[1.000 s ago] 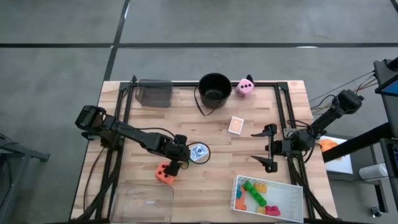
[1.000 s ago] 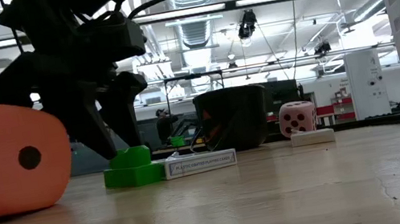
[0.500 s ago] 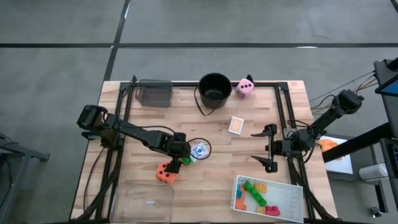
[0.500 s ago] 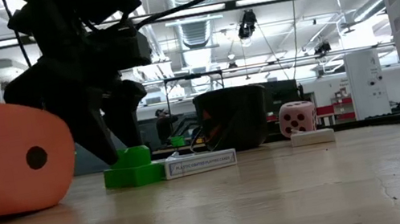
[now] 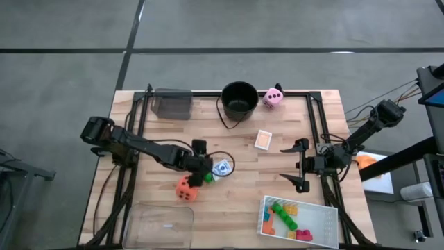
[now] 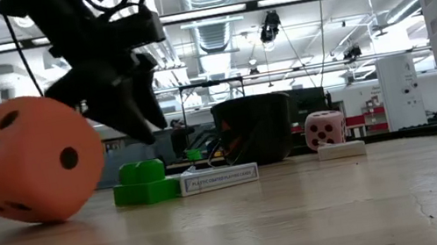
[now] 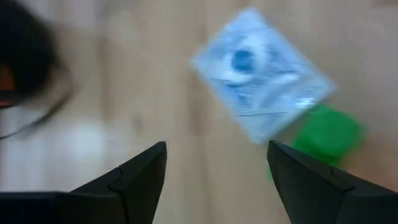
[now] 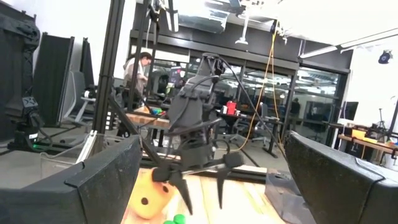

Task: Pick & Place Toys
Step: Put the green game piece into the white bin

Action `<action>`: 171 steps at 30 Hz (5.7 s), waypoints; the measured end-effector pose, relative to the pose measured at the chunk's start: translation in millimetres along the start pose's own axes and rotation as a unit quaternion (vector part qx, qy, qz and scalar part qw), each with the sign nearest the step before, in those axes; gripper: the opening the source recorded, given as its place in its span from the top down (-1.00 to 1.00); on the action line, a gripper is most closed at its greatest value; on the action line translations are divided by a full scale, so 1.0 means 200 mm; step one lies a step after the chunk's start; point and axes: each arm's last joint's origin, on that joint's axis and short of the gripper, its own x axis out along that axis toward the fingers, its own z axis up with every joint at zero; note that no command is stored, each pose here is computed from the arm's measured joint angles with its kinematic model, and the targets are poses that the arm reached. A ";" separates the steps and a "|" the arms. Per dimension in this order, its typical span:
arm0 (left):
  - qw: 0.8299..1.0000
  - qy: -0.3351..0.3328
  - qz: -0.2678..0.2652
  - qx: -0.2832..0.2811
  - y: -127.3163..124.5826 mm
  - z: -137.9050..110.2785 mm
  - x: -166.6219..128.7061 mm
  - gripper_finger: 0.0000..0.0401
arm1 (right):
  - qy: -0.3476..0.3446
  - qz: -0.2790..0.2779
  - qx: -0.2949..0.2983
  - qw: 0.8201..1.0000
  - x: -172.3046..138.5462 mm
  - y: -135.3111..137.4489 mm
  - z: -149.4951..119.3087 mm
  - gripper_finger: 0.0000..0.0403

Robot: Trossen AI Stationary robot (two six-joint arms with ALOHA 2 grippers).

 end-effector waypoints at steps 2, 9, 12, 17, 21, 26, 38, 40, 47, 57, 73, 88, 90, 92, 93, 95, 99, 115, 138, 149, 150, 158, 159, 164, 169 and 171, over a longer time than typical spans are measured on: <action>1.000 -0.009 0.020 -0.001 0.01 0.01 -0.01 -0.38 | 0.001 0.000 0.000 1.000 0.00 0.00 0.00 -0.92; 0.998 -0.019 0.059 -0.018 0.03 0.01 -0.02 -0.38 | 0.001 0.000 0.000 1.000 0.00 0.00 0.00 -0.92; 0.999 -0.019 0.020 -0.019 0.00 0.00 -0.01 -0.38 | 0.002 0.001 0.000 1.000 0.00 0.00 0.00 -0.92; 0.998 -0.009 0.060 -0.018 0.00 -0.01 -0.02 -0.38 | 0.002 0.001 0.000 1.000 0.00 0.00 0.00 -0.92; 0.997 -0.008 0.069 -0.024 0.00 -0.06 0.04 -0.38 | 0.002 0.001 0.000 1.000 0.00 0.00 0.00 -0.92; 0.999 -0.009 0.049 -0.003 -0.04 -0.12 0.12 -0.38 | 0.002 0.001 0.000 1.000 0.00 0.00 0.00 -0.92; 0.999 0.012 0.004 0.040 -0.06 -0.14 0.20 -0.45 | 0.001 0.000 0.001 1.000 0.00 0.00 0.00 -0.92; 0.999 0.015 0.027 0.037 -0.03 -0.13 0.19 -0.52 | 0.001 0.000 0.001 1.000 0.00 0.00 0.00 -0.92; 0.999 0.005 0.036 0.021 0.03 -0.08 0.14 -0.82 | 0.001 0.001 0.001 1.000 0.00 0.00 0.00 -0.92; 1.000 -0.004 -0.004 0.020 0.00 -0.08 0.13 -0.87 | 0.004 0.001 0.001 1.000 0.00 0.00 -0.01 -0.92; 0.999 -0.038 -0.035 0.000 -0.04 -0.05 0.05 -0.88 | 0.010 -0.003 0.001 1.000 0.00 0.00 -0.01 -0.92; 0.991 -0.040 -0.126 0.025 -0.19 -0.06 0.00 -0.88 | 0.010 -0.002 0.003 1.000 0.00 0.00 -0.01 -0.92; 0.989 -0.037 -0.140 0.026 -0.20 -0.08 0.01 -0.88 | 0.011 -0.003 0.003 1.000 0.00 0.00 -0.01 -0.92; 0.989 -0.034 -0.143 0.024 -0.21 -0.08 0.02 -0.87 | 0.010 -0.003 0.003 1.000 0.00 0.00 -0.01 -0.92; 0.989 -0.031 -0.144 0.024 -0.21 -0.09 0.02 -0.87 | 0.010 -0.003 0.003 1.000 0.00 0.00 -0.01 -0.92; 0.988 -0.029 -0.147 0.023 -0.21 -0.09 0.04 -0.85 | 0.011 -0.004 0.003 1.000 0.00 0.00 -0.01 -0.92; 0.986 -0.024 -0.161 0.021 -0.21 -0.08 0.06 -0.75 | 0.011 -0.004 0.003 1.000 0.00 0.00 -0.01 -0.92; 0.985 -0.015 -0.173 0.007 -0.17 -0.09 0.11 -0.32 | 0.012 -0.005 0.002 1.000 0.00 0.00 -0.01 -0.92; 0.984 0.001 -0.180 0.009 -0.17 -0.10 0.10 0.24 | 0.012 -0.006 0.002 1.000 0.00 0.00 -0.01 -0.92; 0.985 0.001 -0.175 0.008 -0.16 -0.10 0.10 0.51 | 0.012 -0.006 0.002 1.000 0.00 0.00 -0.01 -0.92; 0.985 0.001 -0.175 0.008 -0.16 -0.10 0.09 0.51 | 0.012 -0.006 0.002 1.000 0.00 0.00 -0.01 -0.92; 0.987 -0.024 -0.161 0.010 -0.12 -0.05 0.01 0.51 | 0.013 -0.005 0.002 1.000 0.00 0.00 -0.01 -0.92; 0.987 -0.031 -0.160 0.009 -0.12 -0.05 0.00 0.51 | 0.013 -0.005 0.002 1.000 0.00 0.00 -0.01 -0.92; 0.986 -0.054 -0.159 -0.001 -0.09 -0.03 -0.05 0.51 | 0.014 -0.005 0.005 1.000 0.00 0.00 -0.01 -0.92; 0.979 -0.130 -0.158 -0.015 -0.07 0.03 -0.10 0.51 | 0.019 -0.003 0.004 1.000 0.00 0.01 -0.02 -0.92; 0.971 -0.181 -0.154 -0.017 -0.06 0.07 -0.12 0.51 | 0.024 -0.002 0.006 1.000 0.00 0.01 -0.03 -0.92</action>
